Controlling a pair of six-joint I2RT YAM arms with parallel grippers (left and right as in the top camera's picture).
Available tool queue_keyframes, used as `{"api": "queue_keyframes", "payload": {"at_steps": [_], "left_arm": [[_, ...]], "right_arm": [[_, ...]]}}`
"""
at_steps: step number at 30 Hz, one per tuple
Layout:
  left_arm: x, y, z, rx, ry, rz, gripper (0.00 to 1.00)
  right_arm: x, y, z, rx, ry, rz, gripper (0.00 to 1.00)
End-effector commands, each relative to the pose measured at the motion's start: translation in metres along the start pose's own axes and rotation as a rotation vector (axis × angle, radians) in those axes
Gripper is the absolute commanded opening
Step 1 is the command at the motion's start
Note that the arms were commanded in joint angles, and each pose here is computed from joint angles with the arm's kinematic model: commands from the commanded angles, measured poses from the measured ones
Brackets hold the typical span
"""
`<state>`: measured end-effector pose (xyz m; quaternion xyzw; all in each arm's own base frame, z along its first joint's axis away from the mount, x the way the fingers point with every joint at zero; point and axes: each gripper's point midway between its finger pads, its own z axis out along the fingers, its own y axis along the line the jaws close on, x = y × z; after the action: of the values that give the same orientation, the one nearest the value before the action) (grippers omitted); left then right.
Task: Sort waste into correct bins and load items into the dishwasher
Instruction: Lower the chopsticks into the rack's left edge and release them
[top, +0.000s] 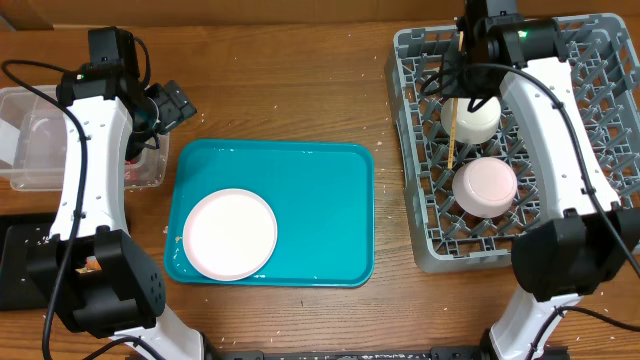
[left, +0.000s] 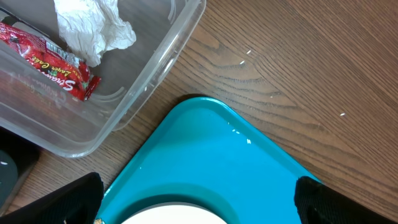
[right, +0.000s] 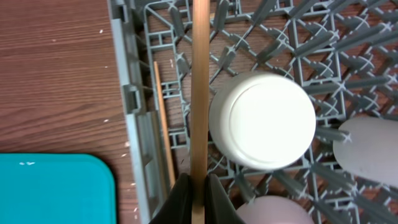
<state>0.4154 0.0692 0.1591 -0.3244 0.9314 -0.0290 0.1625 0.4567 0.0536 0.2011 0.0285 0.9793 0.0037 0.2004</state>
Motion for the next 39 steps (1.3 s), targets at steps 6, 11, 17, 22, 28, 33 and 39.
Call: {"api": "queue_keyframes", "payload": {"at_steps": [6, 11, 17, 22, 28, 33, 39], "left_arm": [[-0.006, 0.001, -0.004, -0.004, -0.021, 0.001, 1.0], [-0.006, 0.001, -0.004, -0.004, -0.021, 0.001, 1.0], [-0.006, 0.001, -0.004, -0.004, -0.021, 0.001, 1.0], [-0.006, 0.001, -0.004, -0.004, -0.021, 0.001, 1.0], [-0.006, 0.001, -0.004, -0.004, -0.021, 0.001, 1.0], [-0.006, 0.001, -0.004, -0.004, -0.021, 0.001, 1.0], [-0.006, 0.001, -0.004, -0.004, -0.021, 0.001, 1.0]], "right_arm": [[0.01, 0.014, 0.047, -0.047, 0.099, -0.051, 0.51], [0.012, 0.022, 0.043, -0.095, 0.107, -0.033, 0.57], [0.015, 0.021, 0.026, -0.098, 0.103, -0.015, 0.59], [0.011, 0.019, 0.01, -0.09, 0.065, -0.007, 0.66], [0.002, -0.015, 0.016, 0.05, 0.032, 0.142, 0.95], [-0.003, -0.015, 0.031, 0.051, 0.029, 0.173, 0.96], [-0.02, -0.006, 0.064, 0.015, -0.008, 0.201, 0.88]]}}
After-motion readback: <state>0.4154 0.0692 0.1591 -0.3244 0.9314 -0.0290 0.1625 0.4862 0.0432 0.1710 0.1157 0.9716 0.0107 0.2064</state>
